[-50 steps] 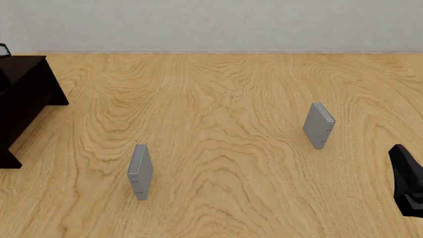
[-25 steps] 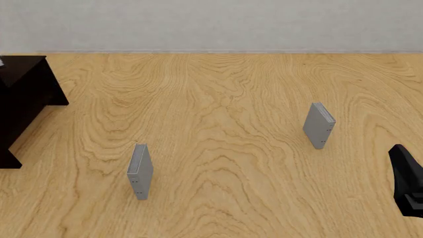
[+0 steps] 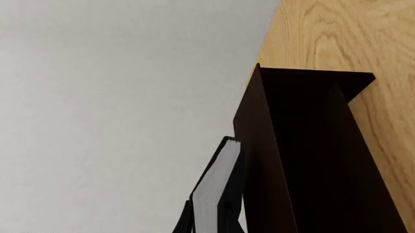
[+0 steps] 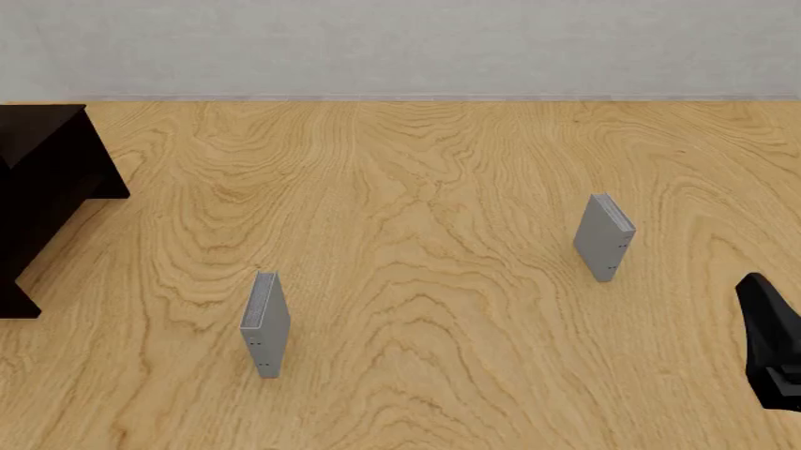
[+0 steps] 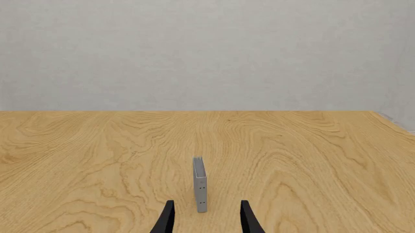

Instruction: Pick up the book in the middle and place it on the cabinet shelf.

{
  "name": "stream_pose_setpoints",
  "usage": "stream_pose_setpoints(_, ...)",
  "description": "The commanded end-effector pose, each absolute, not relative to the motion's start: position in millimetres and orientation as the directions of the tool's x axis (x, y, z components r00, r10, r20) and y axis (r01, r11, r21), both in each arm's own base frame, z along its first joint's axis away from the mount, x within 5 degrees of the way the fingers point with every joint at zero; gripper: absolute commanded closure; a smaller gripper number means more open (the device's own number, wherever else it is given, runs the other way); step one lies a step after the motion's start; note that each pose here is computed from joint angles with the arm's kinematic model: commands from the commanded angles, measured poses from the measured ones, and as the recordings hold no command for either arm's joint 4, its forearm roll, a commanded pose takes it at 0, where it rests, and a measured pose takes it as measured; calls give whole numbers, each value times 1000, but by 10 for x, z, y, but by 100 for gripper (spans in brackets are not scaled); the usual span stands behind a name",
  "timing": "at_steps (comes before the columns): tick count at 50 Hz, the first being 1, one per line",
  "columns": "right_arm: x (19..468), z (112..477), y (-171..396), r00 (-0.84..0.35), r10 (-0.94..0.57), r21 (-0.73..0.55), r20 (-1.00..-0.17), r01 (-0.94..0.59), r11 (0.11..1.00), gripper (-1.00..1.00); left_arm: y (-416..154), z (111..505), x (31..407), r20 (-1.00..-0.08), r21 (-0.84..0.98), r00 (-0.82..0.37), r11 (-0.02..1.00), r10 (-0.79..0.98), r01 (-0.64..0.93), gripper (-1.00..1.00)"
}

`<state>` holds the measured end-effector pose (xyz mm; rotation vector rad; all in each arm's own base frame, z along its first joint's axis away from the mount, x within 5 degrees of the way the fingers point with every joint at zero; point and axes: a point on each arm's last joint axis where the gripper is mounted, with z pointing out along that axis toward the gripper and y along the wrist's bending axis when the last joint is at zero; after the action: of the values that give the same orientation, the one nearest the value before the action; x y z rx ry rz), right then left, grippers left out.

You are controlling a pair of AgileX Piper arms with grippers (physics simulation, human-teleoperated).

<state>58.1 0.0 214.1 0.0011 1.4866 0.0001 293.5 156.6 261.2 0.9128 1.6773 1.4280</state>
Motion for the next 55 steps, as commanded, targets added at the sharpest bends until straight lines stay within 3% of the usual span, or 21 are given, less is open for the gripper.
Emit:
stream_pose_setpoints(1,581,2141,0,84,1,1,-996,1,1000,-100,1630,2491,2941,-85,986,-494,145,865,85,100)
stream_pose_setpoints(6,581,2141,0,84,1,1,-996,1,1000,-100,1639,2502,2953,-94,984,-496,156,864,86,100)
stream_pose_setpoints(7,581,2141,0,84,1,1,-996,1,1000,-100,1635,2498,2954,-92,984,-495,155,864,88,-100)
stream_pose_setpoints(29,581,2141,0,84,1,1,-996,1,1000,-100,1570,2657,2831,-86,986,-494,144,865,82,-100)
stream_pose_setpoints(55,581,2141,0,84,1,1,-996,1,1000,-100,1044,3132,2659,-40,997,-368,64,929,53,-100)
